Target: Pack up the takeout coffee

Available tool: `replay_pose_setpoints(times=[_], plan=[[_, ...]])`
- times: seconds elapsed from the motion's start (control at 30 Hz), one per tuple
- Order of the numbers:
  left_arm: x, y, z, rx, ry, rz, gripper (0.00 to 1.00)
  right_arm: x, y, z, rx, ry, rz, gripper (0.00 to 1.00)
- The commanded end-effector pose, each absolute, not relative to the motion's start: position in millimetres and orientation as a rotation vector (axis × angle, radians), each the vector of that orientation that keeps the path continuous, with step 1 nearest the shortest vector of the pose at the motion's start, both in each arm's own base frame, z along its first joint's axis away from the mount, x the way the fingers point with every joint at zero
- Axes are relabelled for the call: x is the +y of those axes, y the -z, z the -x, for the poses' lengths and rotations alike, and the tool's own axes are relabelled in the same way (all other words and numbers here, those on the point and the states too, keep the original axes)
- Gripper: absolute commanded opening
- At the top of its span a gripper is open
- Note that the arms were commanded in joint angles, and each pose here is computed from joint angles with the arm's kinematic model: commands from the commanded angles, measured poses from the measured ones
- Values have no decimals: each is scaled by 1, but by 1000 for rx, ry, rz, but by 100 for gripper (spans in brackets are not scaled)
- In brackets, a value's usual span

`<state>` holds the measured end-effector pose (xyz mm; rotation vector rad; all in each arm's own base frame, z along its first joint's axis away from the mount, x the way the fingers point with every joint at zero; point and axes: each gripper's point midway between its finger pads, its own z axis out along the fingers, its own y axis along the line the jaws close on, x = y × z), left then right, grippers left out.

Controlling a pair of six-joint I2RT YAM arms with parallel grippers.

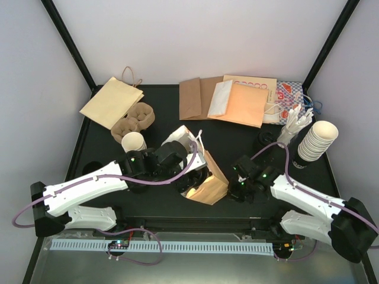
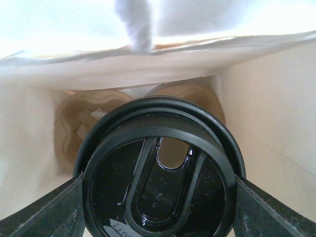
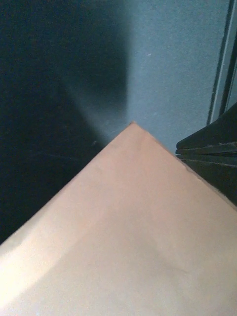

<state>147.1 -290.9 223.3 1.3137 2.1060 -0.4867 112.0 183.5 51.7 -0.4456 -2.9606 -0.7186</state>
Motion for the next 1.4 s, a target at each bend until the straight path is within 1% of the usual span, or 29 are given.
replay_pose_setpoints(times=[0.0, 0.2, 0.57, 0.93, 1.1, 1.37], plan=[[-288, -228, -136, 2110, 527, -1329, 50, 184, -61, -140, -3081, 692, 398, 1], [-291, -224, -130, 2122, 544, -1347, 50, 183, -72, -168, -3171, 704, 338, 1], [-299, -217, -120, 2137, 541, -1372, 49, 206, -91, -214, -3293, 685, 77, 1], [-313, -209, -115, 2143, 550, -1350, 49, 224, -103, -244, -3356, 700, -143, 1], [-323, -212, -115, 2131, 560, -1323, 48, 225, -104, -255, -3387, 677, -181, 1], [-317, -207, -119, 2157, 434, -1294, 48, 217, -127, -262, -3486, 635, -352, 1]])
